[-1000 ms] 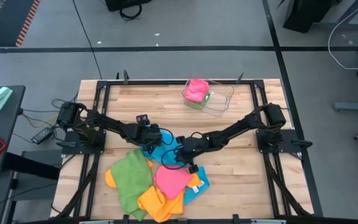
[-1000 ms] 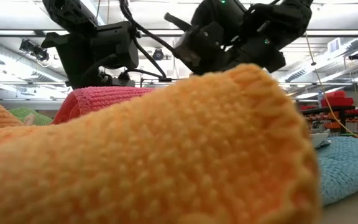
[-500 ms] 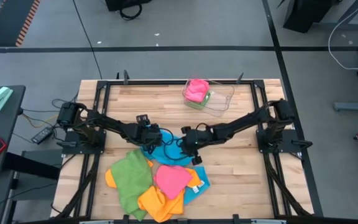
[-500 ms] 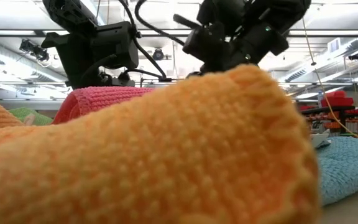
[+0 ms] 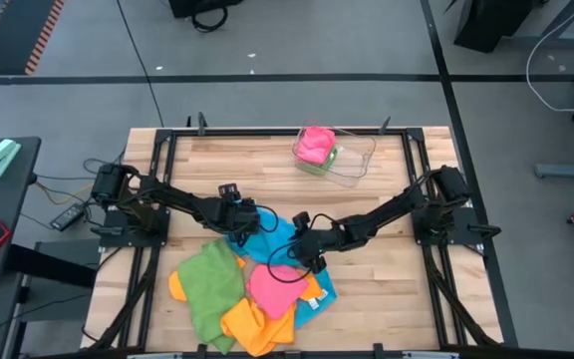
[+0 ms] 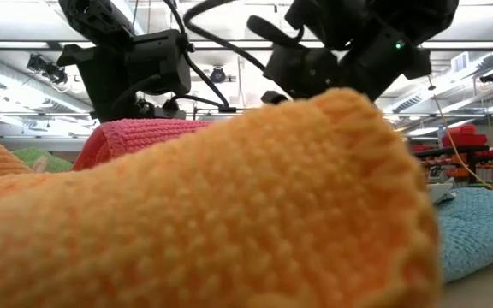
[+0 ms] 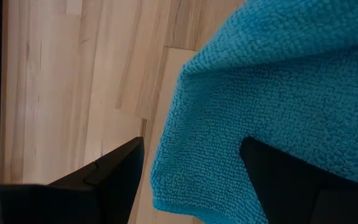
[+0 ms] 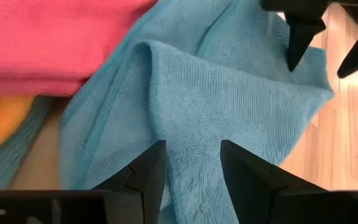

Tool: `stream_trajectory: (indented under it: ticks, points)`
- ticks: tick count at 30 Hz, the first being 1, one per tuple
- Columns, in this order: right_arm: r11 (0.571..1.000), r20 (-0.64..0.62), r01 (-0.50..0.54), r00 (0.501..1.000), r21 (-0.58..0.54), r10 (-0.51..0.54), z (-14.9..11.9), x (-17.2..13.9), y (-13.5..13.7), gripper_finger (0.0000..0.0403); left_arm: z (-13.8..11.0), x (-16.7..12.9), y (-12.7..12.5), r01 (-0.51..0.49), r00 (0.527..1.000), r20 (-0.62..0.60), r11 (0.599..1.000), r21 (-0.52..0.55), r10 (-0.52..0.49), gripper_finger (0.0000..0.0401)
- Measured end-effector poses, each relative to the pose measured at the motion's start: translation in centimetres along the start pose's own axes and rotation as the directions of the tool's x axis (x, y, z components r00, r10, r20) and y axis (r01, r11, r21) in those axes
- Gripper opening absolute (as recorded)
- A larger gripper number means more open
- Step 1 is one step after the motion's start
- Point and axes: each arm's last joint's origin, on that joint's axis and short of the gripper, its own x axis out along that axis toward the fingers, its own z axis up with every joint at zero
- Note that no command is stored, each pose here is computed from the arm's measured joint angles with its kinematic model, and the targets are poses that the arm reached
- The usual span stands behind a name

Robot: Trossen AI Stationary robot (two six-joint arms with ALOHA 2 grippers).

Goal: Fold microfiber towels
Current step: Fold the top blue towel

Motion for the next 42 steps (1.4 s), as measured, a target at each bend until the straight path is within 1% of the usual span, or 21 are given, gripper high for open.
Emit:
stream_trajectory:
  ticks: [4,11,19,22,29,31,34,38,42]
  points:
    - [1.000,-0.026,-0.009,1.000,-0.016,0.008,-0.5,0.7,0.5,0.0160,0.0,0.0,0.0,0.000,1.000,0.000,1.000,0.000,0.000,0.0286]
    - [0.999,-0.037,0.000,0.999,-0.050,-0.002,-0.7,1.0,0.8,0.0158,0.0,0.0,0.0,0.000,1.000,0.000,1.000,0.000,0.000,0.0286]
    - [0.996,-0.058,0.073,0.995,-0.058,-0.077,-0.7,1.1,0.5,0.0155,0.0,0.0,0.0,0.000,1.000,0.000,1.000,0.000,0.000,0.0286]
    - [0.995,-0.063,0.080,0.994,-0.058,-0.084,-0.7,1.1,0.5,0.0135,0.0,0.0,0.0,0.000,1.000,0.000,1.000,0.000,0.000,0.0286]
    - [0.995,-0.063,0.084,0.994,-0.059,-0.087,-0.7,1.1,0.5,0.0065,0.0,0.0,0.0,0.000,1.000,0.000,1.000,-0.001,0.000,0.0286]
    - [0.993,-0.070,0.102,0.992,-0.066,-0.106,-0.7,0.9,0.3,0.0051,0.0,0.0,0.0,0.000,1.000,0.000,1.000,-0.001,0.000,0.0286]
    - [0.987,-0.081,0.150,0.985,-0.063,-0.155,-0.5,0.5,-0.2,0.0043,0.0,0.0,0.0,0.000,1.000,0.000,1.000,-0.002,0.000,0.0286]
    - [0.977,-0.098,0.212,0.972,-0.029,-0.214,-0.5,0.2,-1.3,0.0042,0.0,0.0,0.0,0.000,1.000,0.000,1.000,-0.001,0.000,0.0286]
    - [0.957,-0.158,0.289,0.944,-0.023,-0.289,-1.1,0.3,-2.0,0.0042,0.0,0.0,0.0,0.002,1.000,-0.002,1.000,-0.012,-0.002,0.0286]
